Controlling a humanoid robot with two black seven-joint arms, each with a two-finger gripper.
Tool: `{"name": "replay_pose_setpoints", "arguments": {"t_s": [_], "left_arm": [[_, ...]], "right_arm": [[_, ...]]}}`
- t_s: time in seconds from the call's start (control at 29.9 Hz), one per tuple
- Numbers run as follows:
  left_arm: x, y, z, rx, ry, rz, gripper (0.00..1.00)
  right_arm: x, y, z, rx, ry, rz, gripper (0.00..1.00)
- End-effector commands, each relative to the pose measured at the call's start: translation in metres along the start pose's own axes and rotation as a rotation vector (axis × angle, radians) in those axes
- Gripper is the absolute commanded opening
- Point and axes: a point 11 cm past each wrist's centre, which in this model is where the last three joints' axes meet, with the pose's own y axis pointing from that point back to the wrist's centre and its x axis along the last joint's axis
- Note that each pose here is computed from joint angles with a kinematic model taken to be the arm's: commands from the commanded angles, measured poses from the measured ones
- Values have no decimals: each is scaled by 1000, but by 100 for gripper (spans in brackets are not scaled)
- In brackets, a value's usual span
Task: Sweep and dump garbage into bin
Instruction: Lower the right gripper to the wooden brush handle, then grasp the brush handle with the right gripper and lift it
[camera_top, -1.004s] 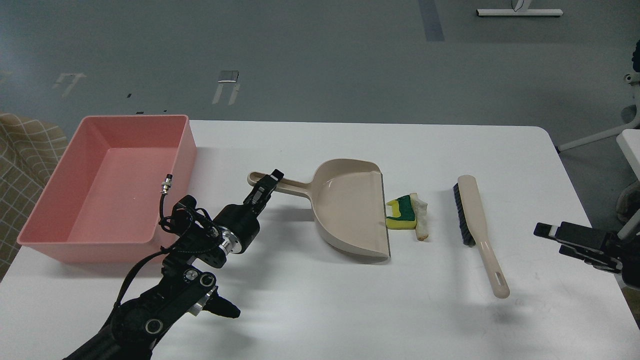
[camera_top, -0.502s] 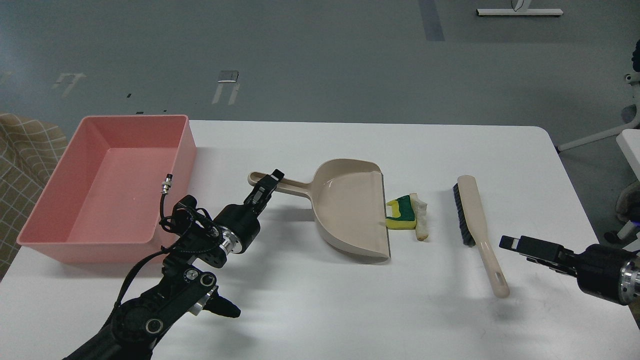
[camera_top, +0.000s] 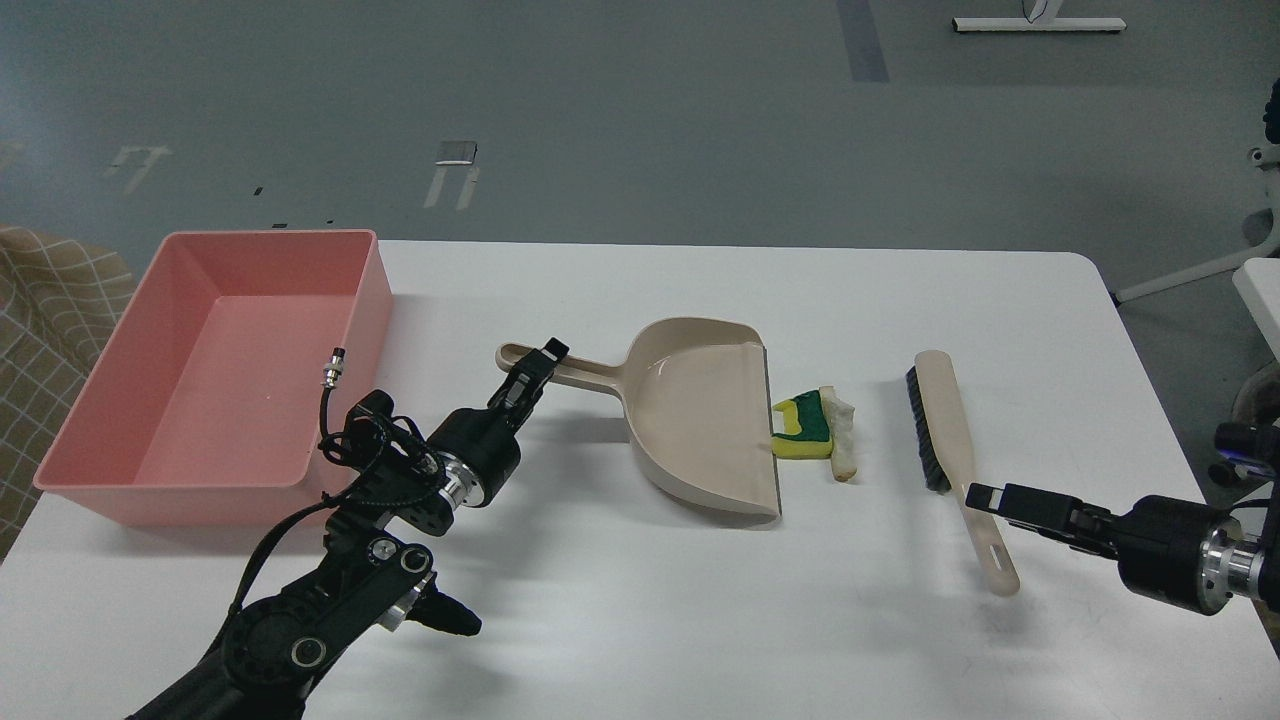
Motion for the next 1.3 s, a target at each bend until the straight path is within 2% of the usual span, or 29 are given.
{"name": "replay_pose_setpoints", "arguments": {"t_s": [0.0, 0.3, 0.47, 0.6, 0.67, 0.97, 1.0, 1.07, 1.14, 1.17, 1.27], "left_arm": [[1, 0, 0, 1, -2, 1, 0], [1, 0, 0, 1, -2, 2, 0], [0, 0, 1, -2, -2, 0, 0], [0, 0, 1, -2, -2, 0, 0], [1, 0, 0, 0, -3, 0, 0], [0, 0, 0, 0, -1, -1, 0], [0, 0, 0, 0, -1, -1, 0], [0, 0, 0, 0, -1, -1, 0], [0, 0, 0, 0, -1, -1, 0], [0, 0, 0, 0, -2, 1, 0], [0, 0, 0, 0, -2, 1, 0]], "right_arm": [[-4, -2, 1, -5, -6, -9, 74], [-9, -2, 5, -16, -16, -18, 73], [-10, -2, 6, -27, -16, -19, 57], [-8, -2, 6, -38, -13, -15, 51], [-8, -2, 7, -45, -13, -16, 45], [-9, -5, 1, -57, -5, -22, 34], [-10, -5, 0, -54, -6, -23, 32], [-11, -7, -1, -50, -8, -28, 21], [-12, -8, -2, -47, -8, -31, 5], [-12, -8, -3, -44, -9, -36, 0], [-12, -7, -6, -37, -7, -39, 0]]}}
